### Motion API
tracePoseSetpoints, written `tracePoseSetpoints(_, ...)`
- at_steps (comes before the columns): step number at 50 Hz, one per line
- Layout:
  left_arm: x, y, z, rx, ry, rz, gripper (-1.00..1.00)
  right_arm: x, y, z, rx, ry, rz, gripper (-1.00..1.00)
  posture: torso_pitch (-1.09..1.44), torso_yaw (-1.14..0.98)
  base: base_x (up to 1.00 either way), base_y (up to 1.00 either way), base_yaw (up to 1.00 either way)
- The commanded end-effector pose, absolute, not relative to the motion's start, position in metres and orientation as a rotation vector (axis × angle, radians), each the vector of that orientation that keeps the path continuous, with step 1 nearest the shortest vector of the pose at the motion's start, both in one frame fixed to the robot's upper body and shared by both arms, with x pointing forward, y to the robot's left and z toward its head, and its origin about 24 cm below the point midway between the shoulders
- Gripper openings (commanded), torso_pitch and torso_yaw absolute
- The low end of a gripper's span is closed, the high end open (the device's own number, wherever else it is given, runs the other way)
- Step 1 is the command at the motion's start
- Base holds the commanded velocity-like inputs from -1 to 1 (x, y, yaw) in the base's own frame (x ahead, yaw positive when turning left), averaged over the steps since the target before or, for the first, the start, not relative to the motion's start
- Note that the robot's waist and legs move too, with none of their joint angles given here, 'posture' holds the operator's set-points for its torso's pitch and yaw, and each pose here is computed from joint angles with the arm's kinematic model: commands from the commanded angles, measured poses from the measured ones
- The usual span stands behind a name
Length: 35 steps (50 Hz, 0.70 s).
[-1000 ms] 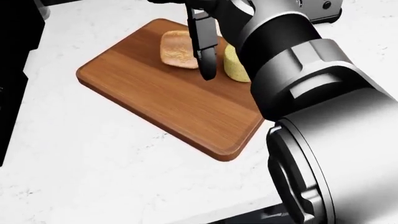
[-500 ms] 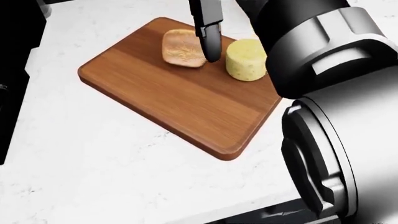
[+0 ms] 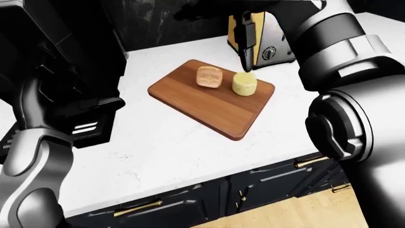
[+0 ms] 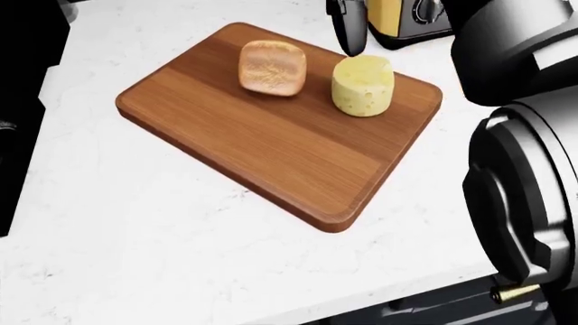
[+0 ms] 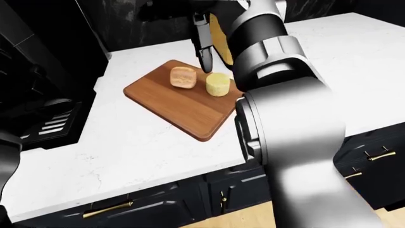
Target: Place the bread and cheese on the cutting board.
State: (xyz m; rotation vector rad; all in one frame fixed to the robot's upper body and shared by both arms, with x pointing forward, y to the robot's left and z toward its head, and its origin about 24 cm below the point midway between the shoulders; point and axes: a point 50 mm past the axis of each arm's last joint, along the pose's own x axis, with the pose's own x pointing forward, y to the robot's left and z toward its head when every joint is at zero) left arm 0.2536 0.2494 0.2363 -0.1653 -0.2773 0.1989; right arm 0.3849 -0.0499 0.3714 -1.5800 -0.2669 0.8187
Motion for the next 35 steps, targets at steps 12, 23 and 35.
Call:
tracePoseSetpoints(12, 0.252, 0.247, 0.25, -0.147, -0.335, 0.186, 1.0, 0.369, -0.075, 0.416, -1.546, -0.378, 0.735, 1.0, 0.0, 0.0, 0.0, 0.0, 0.0)
tracePoseSetpoints(23, 0.251, 0.244, 0.252, -0.146, -0.338, 0.178, 1.0, 0.358, -0.098, 0.437, -1.523, -0.391, 0.691, 1.0, 0.0, 0.0, 0.0, 0.0, 0.0)
tracePoseSetpoints(35, 0.252, 0.244, 0.253, -0.142, -0.339, 0.177, 1.0, 0.341, -0.137, 0.457, -1.503, -0.379, 0.604, 1.0, 0.0, 0.0, 0.0, 0.0, 0.0)
